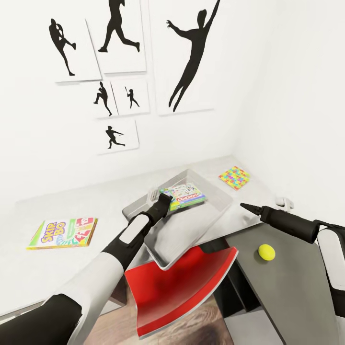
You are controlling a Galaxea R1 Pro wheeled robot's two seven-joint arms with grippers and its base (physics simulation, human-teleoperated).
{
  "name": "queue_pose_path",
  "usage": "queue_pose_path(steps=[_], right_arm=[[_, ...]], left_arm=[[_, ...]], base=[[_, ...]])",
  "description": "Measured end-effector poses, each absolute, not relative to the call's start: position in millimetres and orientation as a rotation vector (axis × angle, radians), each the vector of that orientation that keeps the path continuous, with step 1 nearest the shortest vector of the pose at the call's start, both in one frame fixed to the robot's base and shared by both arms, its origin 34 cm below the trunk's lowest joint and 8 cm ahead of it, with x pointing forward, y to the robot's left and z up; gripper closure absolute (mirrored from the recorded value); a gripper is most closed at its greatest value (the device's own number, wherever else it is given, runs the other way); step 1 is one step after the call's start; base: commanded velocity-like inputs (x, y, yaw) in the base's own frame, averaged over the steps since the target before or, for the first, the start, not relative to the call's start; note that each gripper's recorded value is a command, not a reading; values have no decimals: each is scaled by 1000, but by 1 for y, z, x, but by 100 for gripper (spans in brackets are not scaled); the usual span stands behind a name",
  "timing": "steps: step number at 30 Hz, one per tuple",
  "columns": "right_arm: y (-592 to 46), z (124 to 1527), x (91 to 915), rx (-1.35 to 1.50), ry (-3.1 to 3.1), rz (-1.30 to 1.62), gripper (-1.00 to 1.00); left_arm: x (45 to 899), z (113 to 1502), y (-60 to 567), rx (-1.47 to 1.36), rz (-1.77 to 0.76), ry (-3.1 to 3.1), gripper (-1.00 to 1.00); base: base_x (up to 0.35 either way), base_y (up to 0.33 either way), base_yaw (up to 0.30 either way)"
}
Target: Put all the toys in the child's room - the three board games (two on the bed and one on the table), the two jigsaw puzzles on the table, and the tennis ball on the table - inside the toy box on the table in the child's room.
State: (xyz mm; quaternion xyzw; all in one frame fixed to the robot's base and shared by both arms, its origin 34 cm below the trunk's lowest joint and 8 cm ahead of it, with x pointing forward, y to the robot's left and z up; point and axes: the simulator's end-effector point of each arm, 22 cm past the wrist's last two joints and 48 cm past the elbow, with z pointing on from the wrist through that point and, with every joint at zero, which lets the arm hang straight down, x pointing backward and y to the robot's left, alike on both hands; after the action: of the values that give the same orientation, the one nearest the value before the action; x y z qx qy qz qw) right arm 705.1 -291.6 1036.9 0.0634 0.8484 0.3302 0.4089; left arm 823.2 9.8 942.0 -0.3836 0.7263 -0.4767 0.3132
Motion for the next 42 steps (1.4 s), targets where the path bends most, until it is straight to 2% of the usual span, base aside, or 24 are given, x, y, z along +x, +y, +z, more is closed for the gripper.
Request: queue_pose_path(steps=[42], right_arm=[[-292,1016,706,177,2170,835,-100]], left_arm=[[822,918,10,-1038,-1247,1939,100]], base=[[0,0,0]])
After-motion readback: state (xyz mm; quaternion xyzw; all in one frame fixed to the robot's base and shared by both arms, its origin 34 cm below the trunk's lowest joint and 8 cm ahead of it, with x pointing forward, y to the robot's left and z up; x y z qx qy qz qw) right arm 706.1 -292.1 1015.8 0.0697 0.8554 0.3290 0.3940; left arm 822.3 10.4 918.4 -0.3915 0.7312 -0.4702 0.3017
